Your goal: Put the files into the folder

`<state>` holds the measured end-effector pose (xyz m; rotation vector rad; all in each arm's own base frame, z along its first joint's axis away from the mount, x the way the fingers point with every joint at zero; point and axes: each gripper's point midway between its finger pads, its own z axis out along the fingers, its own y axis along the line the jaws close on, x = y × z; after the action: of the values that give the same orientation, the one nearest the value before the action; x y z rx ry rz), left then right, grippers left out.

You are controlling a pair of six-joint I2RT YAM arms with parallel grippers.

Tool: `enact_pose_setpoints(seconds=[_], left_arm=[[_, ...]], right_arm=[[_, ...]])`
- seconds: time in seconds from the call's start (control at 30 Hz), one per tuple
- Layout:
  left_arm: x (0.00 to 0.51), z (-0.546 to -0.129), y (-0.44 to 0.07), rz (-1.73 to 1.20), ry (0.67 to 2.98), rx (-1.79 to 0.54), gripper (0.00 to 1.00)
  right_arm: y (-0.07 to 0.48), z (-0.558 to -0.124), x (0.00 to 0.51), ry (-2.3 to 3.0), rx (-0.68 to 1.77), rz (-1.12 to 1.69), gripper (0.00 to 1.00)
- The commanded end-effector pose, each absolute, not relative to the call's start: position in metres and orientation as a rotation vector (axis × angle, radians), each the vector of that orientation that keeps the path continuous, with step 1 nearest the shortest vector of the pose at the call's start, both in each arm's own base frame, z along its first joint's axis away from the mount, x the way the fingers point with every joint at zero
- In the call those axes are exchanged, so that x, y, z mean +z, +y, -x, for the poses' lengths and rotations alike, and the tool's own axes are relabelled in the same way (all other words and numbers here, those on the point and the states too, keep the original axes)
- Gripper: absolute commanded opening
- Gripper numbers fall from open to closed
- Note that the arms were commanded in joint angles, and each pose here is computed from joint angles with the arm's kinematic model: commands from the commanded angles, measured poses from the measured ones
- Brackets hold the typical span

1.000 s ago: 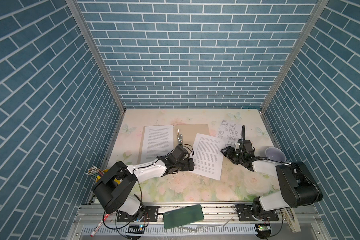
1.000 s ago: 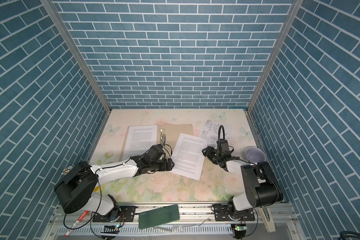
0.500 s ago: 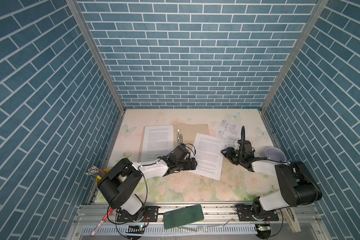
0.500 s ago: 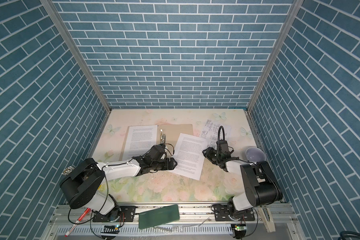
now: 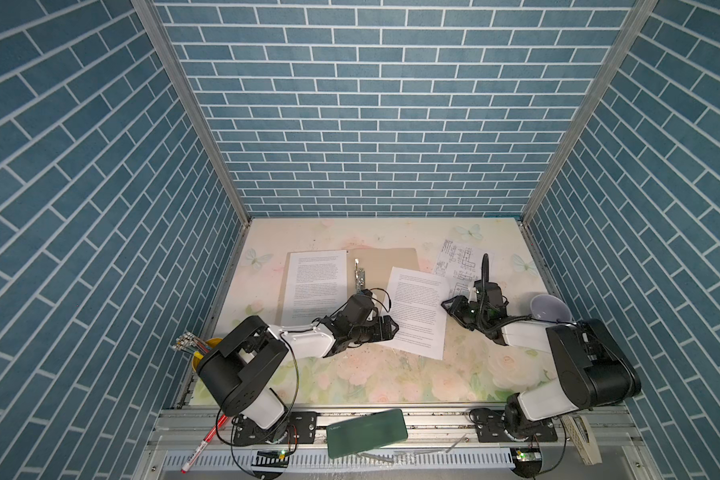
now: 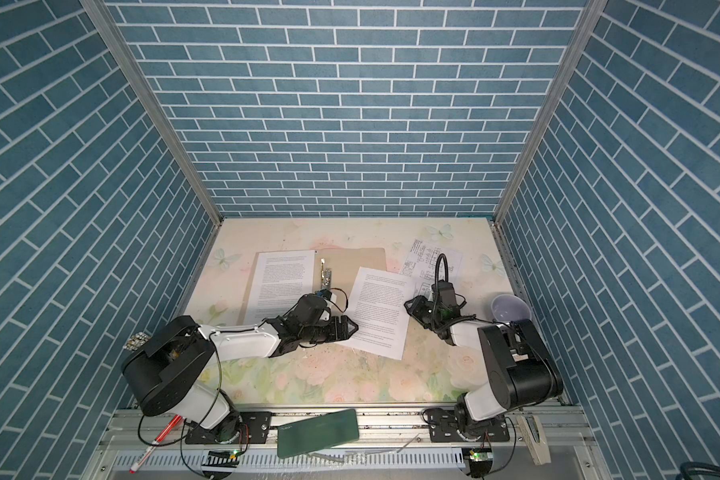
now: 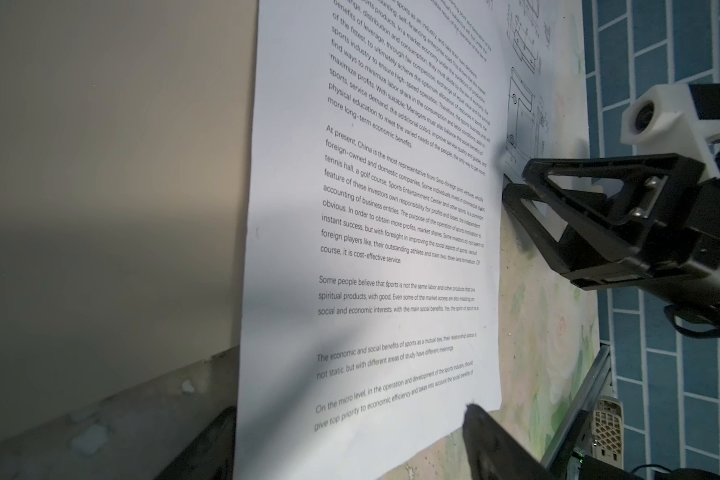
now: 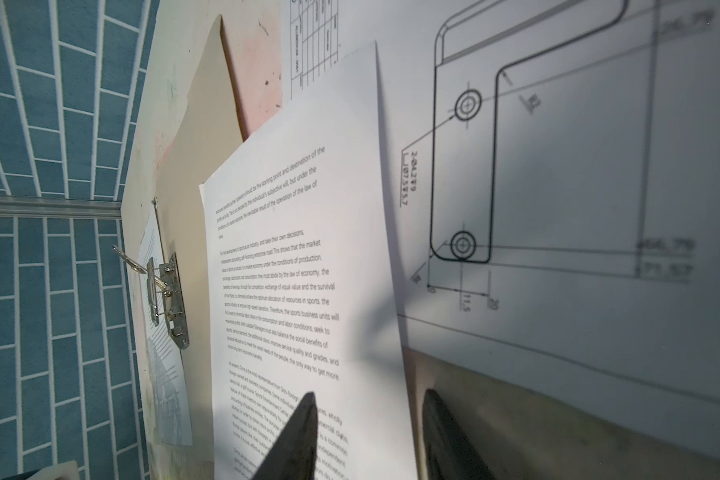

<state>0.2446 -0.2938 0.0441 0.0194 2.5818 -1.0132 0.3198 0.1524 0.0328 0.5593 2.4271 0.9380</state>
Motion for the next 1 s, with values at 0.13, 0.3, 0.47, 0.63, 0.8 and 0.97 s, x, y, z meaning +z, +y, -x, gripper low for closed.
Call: enact_pose_setpoints(seconds=[0.13,0.3,0.47,0.63,0.8,0.97], left_arm=[[0.042,-0.235,-0.289,0.083,2.604,-1.081,0.83],[0.050,-0.237,-0.294,0.132,2.550,-1.169,0.81],[0.059,-0.240,-0.298,0.189,2.480,-1.255,0.77],[0.070,-0.244,-0.297,0.218,2.426,-1.287,0.70],[0.082,-0.249,-0.300,0.263,2.352,-1.362,0.59],[0.087,-0.254,-0.307,0.277,2.318,-1.414,0.47]], right_arm=[[0.153,-0.297,0.006,2.521,0.931,-0.636,0.38],[0.155,-0.297,0.006,2.517,0.942,-0.638,0.36],[0.154,-0.295,0.007,2.514,0.942,-0.643,0.35],[0.155,-0.295,0.008,2.512,0.943,-0.641,0.35],[0.156,-0.297,0.013,2.496,0.956,-0.636,0.36],[0.157,-0.299,0.021,2.477,0.972,-0.631,0.36]])
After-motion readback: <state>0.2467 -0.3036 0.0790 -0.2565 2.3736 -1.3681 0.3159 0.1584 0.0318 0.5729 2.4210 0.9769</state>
